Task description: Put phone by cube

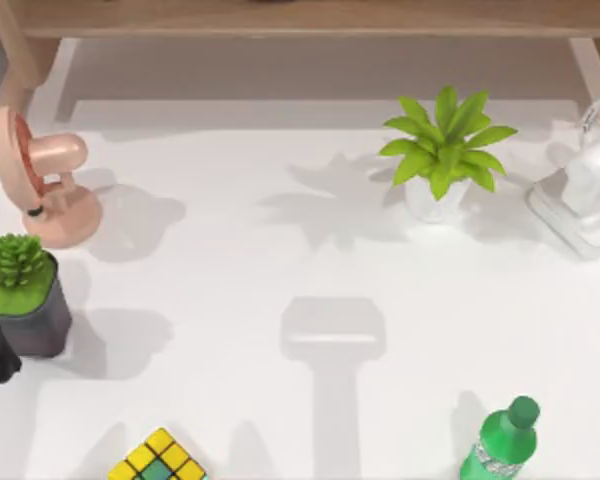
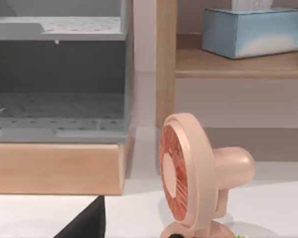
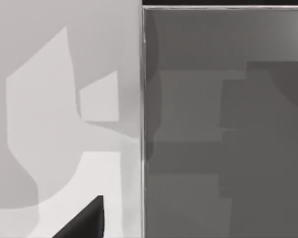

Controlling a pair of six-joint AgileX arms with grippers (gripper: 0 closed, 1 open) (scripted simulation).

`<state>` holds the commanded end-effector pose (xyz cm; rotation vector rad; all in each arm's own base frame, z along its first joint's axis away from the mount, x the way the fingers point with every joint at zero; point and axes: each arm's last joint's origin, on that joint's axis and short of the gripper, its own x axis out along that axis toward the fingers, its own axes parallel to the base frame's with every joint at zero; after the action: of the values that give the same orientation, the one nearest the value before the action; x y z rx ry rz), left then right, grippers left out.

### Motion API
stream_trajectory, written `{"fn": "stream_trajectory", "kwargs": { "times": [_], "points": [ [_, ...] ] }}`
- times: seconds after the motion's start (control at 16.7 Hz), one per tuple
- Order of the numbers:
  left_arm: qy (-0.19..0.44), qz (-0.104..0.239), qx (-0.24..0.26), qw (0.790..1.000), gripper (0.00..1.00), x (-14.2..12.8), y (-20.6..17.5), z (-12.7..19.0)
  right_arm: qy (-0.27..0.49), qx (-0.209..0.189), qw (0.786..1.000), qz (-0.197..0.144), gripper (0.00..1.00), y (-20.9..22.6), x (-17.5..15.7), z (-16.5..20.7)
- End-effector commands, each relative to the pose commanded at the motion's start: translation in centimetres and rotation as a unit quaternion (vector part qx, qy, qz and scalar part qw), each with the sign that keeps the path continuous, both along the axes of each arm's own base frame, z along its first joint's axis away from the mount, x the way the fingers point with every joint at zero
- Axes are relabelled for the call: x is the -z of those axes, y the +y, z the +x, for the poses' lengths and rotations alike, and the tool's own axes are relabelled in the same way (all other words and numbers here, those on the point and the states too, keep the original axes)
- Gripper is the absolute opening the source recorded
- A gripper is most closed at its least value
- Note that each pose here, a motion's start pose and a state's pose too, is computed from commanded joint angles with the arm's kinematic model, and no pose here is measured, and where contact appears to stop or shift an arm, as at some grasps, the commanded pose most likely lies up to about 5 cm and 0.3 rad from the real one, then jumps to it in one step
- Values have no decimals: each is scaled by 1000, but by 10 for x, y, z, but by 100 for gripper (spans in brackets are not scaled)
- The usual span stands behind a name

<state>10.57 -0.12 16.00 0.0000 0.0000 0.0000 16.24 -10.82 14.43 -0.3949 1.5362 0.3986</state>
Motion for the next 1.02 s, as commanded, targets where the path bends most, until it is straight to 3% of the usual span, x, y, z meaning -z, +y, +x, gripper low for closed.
{"fn": "stream_trajectory", "kwargs": {
  "times": [0.36,0.6,1.02],
  "points": [
    [0,0,0,1000,100,0,0,0,-2,0,1000,-2,100,-1,33,1],
    [0,0,0,1000,100,0,0,0,-1,0,1000,-1,100,-1,35,0],
    [0,0,0,1000,100,0,0,0,-1,0,1000,-1,47,-1,35,0]
  ]
}}
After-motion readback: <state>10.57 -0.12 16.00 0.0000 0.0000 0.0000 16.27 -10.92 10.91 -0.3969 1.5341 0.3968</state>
